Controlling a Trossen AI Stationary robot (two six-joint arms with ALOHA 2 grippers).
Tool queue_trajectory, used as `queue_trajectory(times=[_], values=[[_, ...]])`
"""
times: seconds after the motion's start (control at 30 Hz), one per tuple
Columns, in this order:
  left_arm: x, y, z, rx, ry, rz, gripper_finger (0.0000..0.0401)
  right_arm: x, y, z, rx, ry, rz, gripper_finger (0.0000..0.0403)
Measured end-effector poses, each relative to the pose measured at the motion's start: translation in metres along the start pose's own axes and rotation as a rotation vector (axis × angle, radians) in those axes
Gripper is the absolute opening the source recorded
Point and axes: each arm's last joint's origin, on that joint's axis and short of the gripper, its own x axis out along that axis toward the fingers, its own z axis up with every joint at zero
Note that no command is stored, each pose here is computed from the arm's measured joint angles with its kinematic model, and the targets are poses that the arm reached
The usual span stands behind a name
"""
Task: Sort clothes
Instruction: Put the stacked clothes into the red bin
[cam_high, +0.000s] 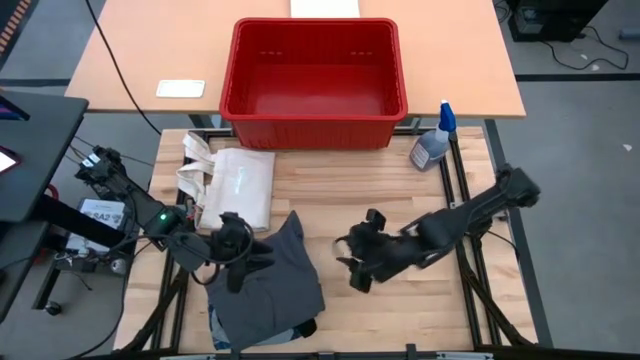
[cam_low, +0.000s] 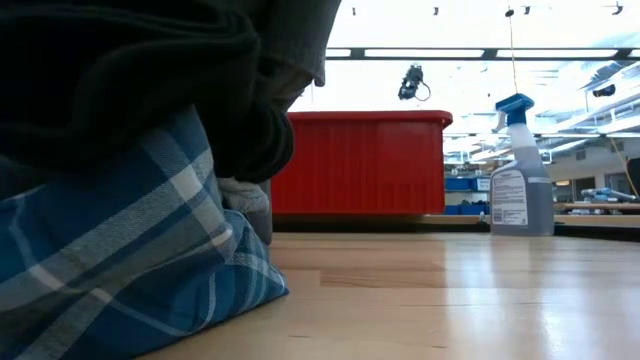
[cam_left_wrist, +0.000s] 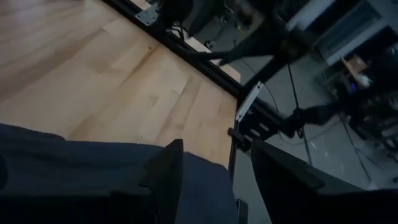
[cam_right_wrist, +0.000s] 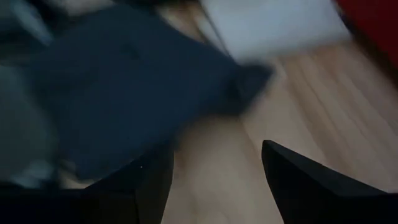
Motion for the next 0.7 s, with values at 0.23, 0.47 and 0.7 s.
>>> queue_trajectory(times=[0.23,0.47,0.7], values=[[0.007,0.002,-0.008,0.074,0.051,0.03,0.0192,0.008,-0.02,-0.026,0.157,-0.11,0.3,0.0251],[0.03,-0.002,-0.027,0.087,0.157,0.021,0.0192,0.064,-0.018,-0.075,0.246,0.044,0.434,0.0251],[0.049,0.001,-0.048,0.068,0.298,0.049,0.0192,0.109,0.004,-0.087,0.045,0.026,0.412,0.025]])
